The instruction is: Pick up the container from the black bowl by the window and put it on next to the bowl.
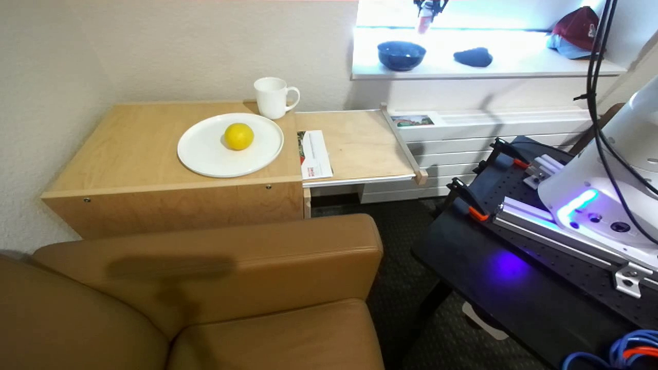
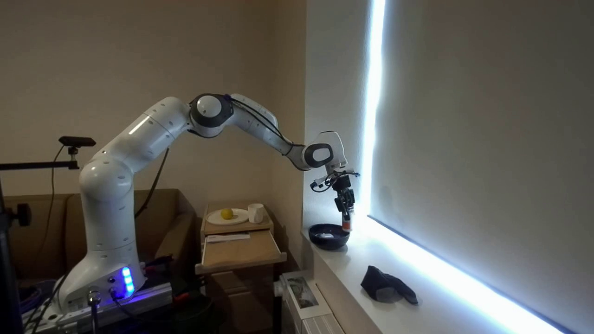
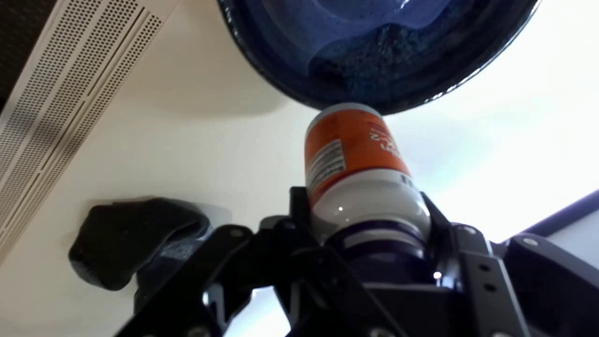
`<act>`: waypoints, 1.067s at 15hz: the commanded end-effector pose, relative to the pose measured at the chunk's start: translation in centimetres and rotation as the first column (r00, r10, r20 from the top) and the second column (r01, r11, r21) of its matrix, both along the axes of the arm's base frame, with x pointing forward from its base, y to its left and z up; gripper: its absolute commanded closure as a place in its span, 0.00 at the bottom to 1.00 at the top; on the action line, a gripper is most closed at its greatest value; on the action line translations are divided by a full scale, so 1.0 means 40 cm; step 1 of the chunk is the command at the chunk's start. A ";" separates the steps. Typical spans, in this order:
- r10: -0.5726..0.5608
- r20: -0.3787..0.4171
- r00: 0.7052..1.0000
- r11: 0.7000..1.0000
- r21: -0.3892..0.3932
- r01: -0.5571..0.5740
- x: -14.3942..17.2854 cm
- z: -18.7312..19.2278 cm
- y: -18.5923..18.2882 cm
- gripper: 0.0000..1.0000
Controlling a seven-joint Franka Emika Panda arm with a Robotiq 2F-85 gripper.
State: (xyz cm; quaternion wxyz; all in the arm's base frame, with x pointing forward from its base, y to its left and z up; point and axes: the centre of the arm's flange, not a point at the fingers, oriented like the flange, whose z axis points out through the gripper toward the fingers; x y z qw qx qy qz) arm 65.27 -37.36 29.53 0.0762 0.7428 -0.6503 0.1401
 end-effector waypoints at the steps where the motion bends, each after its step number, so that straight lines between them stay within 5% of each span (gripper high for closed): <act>1: -0.103 -0.068 0.992 0.995 0.004 0.103 -0.017 0.011 -0.070 0.70; 6: -0.268 -0.140 0.953 0.963 0.001 0.271 -0.066 -0.091 -0.161 0.70; 16: -0.556 -0.059 0.829 0.830 0.013 0.557 -0.092 -0.242 -0.237 0.70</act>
